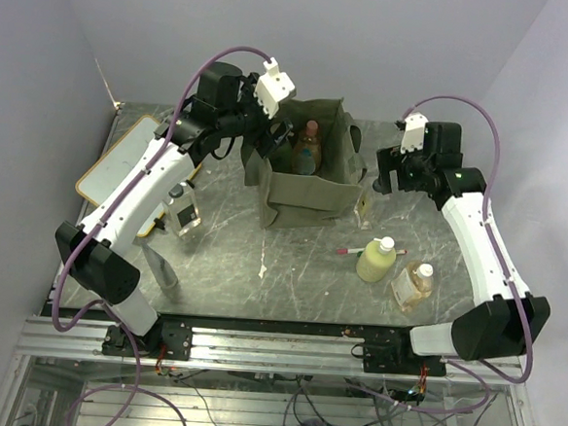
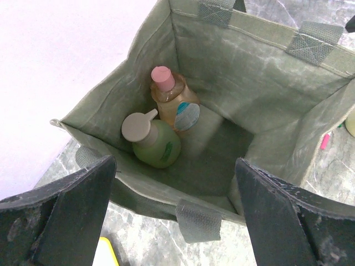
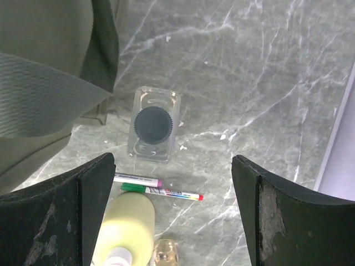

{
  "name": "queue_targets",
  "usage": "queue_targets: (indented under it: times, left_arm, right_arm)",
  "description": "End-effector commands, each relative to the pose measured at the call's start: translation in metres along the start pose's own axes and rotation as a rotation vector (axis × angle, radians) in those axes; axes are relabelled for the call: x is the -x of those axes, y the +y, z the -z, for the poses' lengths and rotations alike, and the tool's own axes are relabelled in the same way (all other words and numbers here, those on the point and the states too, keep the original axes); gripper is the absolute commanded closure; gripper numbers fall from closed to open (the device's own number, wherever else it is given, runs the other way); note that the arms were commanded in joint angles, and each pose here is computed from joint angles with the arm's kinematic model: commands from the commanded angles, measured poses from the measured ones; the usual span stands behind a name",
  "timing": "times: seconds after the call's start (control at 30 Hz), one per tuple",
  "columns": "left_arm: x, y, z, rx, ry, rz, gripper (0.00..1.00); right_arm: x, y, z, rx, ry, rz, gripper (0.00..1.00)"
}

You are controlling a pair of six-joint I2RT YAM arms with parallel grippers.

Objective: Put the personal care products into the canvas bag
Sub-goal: Pick up the care product from the center of the board.

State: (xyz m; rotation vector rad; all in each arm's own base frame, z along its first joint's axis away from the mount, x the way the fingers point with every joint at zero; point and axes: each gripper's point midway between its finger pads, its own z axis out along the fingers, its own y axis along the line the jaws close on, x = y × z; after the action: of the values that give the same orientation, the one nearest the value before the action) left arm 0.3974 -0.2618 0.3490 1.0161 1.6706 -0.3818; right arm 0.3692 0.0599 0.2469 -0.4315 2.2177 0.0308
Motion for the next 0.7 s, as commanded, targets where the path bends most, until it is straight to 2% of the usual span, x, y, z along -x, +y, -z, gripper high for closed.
queue_targets:
  times: [0.0, 0.2, 0.43, 0.67]
  left_arm:
    - [0.008, -0.002, 0.006, -0.026, -0.03, -0.015, 0.02]
    - [0.004, -0.003, 0.002, -0.034, -0.021, -0.013, 0.02]
    - [0.006, -0.004, 0.0, -0.044, -0.027, -0.009, 0.01]
    - [0.004, -0.007, -0.001, -0.059, -0.027, -0.011, 0.0]
  right_arm:
    - [-0.019, 0.0, -0.018, 0.046, 0.068, -0.017, 0.14]
    - [-0.029, 0.012, -0.043, 0.122, 0.117, -0.044, 0.14]
    - [-0.04, 0.013, -0.07, 0.129, 0.171, -0.078, 0.15]
    - [-0.047, 0.016, -0.088, 0.142, 0.189, -0.093, 0.25]
